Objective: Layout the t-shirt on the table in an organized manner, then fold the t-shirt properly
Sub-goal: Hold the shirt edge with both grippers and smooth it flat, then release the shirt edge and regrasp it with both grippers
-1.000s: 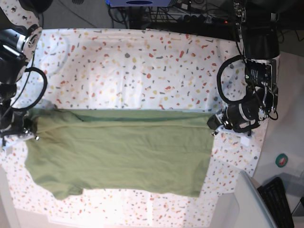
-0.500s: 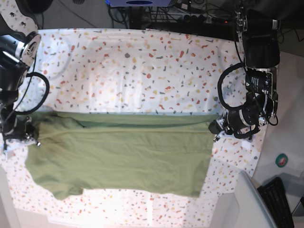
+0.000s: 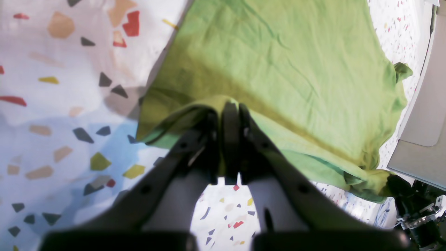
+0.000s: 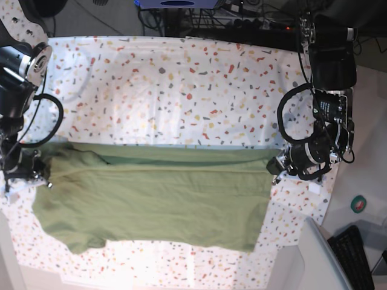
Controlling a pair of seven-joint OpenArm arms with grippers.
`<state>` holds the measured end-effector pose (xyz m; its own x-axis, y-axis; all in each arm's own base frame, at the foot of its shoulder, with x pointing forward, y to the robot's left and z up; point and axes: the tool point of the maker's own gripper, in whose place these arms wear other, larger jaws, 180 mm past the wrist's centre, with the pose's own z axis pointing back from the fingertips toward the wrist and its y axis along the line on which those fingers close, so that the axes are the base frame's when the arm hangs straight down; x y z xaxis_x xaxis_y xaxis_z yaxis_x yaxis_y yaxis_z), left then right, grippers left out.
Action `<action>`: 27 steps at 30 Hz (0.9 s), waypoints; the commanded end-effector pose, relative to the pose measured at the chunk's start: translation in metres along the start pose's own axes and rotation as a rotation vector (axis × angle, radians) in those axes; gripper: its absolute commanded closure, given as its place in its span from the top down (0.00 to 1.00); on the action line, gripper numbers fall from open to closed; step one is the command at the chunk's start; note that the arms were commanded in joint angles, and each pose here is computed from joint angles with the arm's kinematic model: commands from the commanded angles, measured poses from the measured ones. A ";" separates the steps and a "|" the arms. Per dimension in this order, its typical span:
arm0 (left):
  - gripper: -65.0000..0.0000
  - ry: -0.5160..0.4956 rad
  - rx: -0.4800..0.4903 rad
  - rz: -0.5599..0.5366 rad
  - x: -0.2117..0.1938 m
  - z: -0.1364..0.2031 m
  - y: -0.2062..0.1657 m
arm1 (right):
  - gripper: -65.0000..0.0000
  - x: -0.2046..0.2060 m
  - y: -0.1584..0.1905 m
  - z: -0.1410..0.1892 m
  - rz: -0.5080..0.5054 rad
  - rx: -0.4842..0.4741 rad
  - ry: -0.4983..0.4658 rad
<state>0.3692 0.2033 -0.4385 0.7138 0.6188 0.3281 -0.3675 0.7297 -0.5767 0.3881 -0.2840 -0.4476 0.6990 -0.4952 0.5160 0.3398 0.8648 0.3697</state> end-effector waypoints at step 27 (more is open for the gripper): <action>0.80 -0.423 -0.068 0.056 0.007 0.076 0.041 | 0.61 -0.003 -0.045 0.129 -0.309 0.063 -0.346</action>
<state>0.2911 0.2629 -0.4290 0.4203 0.7402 0.5248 -0.4254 0.6716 -0.6066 0.2794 -0.3257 -0.3823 0.3519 -0.7471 0.5639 0.4830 0.6610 0.5743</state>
